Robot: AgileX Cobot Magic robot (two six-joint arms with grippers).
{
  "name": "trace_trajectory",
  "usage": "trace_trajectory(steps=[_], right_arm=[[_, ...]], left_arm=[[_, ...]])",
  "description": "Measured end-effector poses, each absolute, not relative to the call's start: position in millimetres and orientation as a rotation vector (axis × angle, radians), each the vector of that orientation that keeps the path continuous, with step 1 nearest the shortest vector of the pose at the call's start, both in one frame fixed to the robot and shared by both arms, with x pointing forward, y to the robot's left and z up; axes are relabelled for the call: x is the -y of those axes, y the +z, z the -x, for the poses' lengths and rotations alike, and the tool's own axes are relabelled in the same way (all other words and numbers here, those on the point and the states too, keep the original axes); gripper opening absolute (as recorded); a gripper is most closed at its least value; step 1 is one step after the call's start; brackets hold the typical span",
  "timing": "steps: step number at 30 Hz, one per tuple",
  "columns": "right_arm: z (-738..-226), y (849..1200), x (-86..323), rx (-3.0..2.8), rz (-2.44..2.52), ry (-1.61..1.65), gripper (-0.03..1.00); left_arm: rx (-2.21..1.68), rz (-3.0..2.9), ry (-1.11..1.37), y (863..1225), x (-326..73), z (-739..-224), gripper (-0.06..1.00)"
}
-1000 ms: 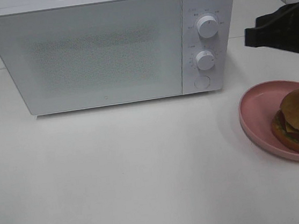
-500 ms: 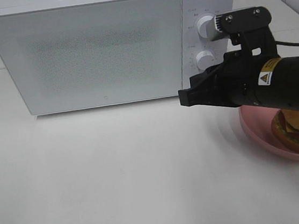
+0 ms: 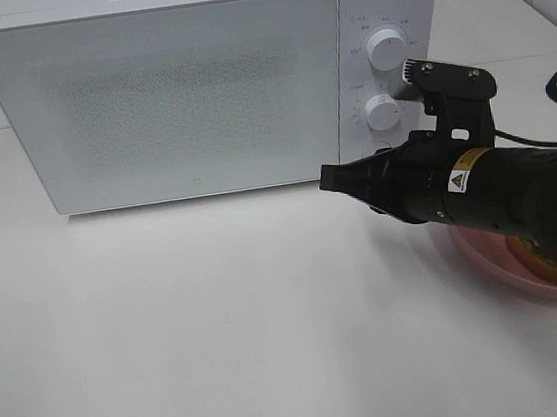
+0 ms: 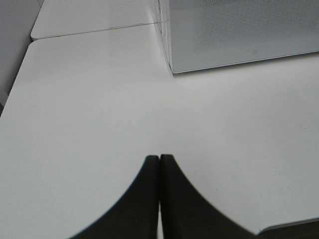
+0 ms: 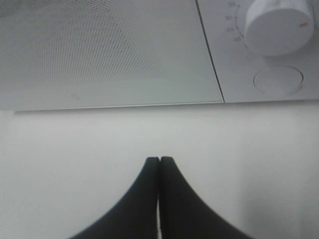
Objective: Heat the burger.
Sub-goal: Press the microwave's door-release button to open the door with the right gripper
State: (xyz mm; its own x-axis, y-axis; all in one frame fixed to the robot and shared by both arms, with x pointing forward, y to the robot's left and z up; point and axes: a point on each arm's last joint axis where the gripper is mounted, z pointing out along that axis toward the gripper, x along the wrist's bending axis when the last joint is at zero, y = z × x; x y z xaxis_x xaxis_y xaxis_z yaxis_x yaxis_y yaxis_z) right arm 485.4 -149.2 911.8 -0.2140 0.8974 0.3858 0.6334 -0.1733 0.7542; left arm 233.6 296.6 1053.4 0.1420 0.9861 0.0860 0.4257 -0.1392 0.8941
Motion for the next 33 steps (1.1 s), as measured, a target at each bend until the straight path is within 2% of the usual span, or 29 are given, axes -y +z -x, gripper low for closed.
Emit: trace_trajectory(steps=[4,13,23,33], right_arm=[[-489,910,148,-1.571,-2.043,1.493,0.00],[-493,918,146,-1.266,-2.282,1.714,0.00],[-494,919,147,-0.945,-2.571,1.789,0.00],[-498,916,159,-0.631,-2.649,1.744,0.00]], left_arm=[[-1.377,-1.679,0.956,1053,-297,-234,0.00],[-1.377,-1.679,0.956,1053,-297,-234,0.00],[-1.377,-1.679,0.956,1053,-297,-234,0.00],[-1.377,-1.679,0.956,1053,-297,-234,0.00]])
